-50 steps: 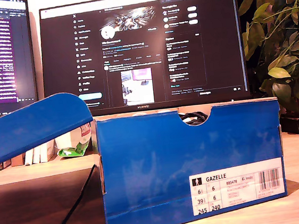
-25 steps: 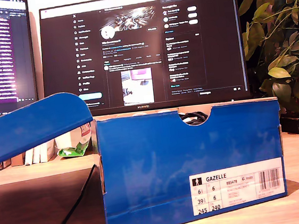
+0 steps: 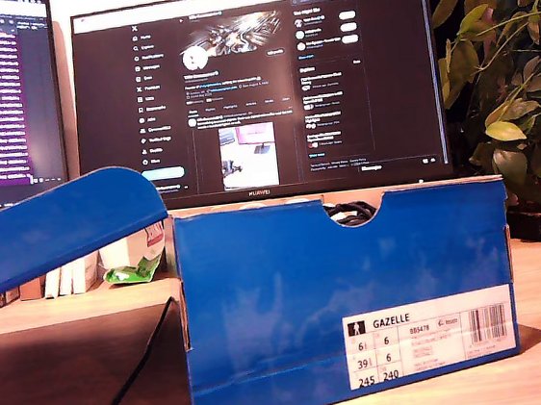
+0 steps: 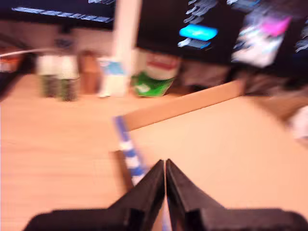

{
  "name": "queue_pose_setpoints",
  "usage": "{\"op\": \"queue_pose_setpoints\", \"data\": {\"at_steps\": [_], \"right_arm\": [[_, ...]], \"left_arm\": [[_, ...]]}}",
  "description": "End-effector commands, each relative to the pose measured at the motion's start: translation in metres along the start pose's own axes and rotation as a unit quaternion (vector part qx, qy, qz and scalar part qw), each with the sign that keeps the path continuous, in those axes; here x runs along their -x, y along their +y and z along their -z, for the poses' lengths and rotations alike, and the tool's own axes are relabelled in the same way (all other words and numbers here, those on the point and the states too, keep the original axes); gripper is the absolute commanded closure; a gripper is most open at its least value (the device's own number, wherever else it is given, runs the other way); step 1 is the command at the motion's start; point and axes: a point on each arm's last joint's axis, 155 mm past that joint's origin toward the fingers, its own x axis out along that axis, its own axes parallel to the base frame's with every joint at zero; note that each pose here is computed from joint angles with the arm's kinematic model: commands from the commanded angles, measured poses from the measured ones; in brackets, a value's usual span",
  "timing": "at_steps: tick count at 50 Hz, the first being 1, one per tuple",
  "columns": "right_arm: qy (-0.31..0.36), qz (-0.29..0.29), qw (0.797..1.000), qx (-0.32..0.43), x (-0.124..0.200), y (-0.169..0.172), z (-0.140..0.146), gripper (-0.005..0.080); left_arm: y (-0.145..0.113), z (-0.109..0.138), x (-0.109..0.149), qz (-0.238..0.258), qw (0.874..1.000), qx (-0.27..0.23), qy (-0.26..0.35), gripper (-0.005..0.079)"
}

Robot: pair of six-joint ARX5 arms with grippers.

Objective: Close the blue shoebox by pushing the lid with your left arm and holding the box in place with your right arm

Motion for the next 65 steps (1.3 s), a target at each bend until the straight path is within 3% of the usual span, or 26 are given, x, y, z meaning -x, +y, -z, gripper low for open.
{"op": "queue_pose_setpoints", "data": {"at_steps": [1,12,24,37,49,65], "right_arm": [[-0.010,-0.023,0.999,-0.028,0.003,0.010,-0.011,0.0762],[0.004,-0.044,0.996,-0.075,0.013,0.025,-0.030,0.0763],[0.042,-0.053,0.994,-0.082,0.009,0.038,-0.053,0.0763],[0.146,-0.092,0.984,-0.041,-0.024,0.061,-0.056,0.0762],[0.246,-0.134,0.959,-0.030,-0.063,0.074,-0.032,0.0763],[0.344,-0.179,0.922,0.005,-0.091,0.100,0.032,0.0763]], "left_arm": [[-0.009,-0.010,0.002,0.018,1.000,0.016,-0.009,0.0762],[-0.025,-0.033,0.009,0.040,0.998,0.041,-0.014,0.0762],[-0.038,-0.031,0.001,0.058,0.994,0.075,0.053,0.0762],[-0.033,-0.024,-0.014,0.026,0.985,0.088,0.147,0.0762],[-0.007,-0.016,-0.016,-0.032,0.974,0.089,0.207,0.0762],[0.032,0.019,0.008,-0.112,0.943,0.141,0.280,0.0762]]}}
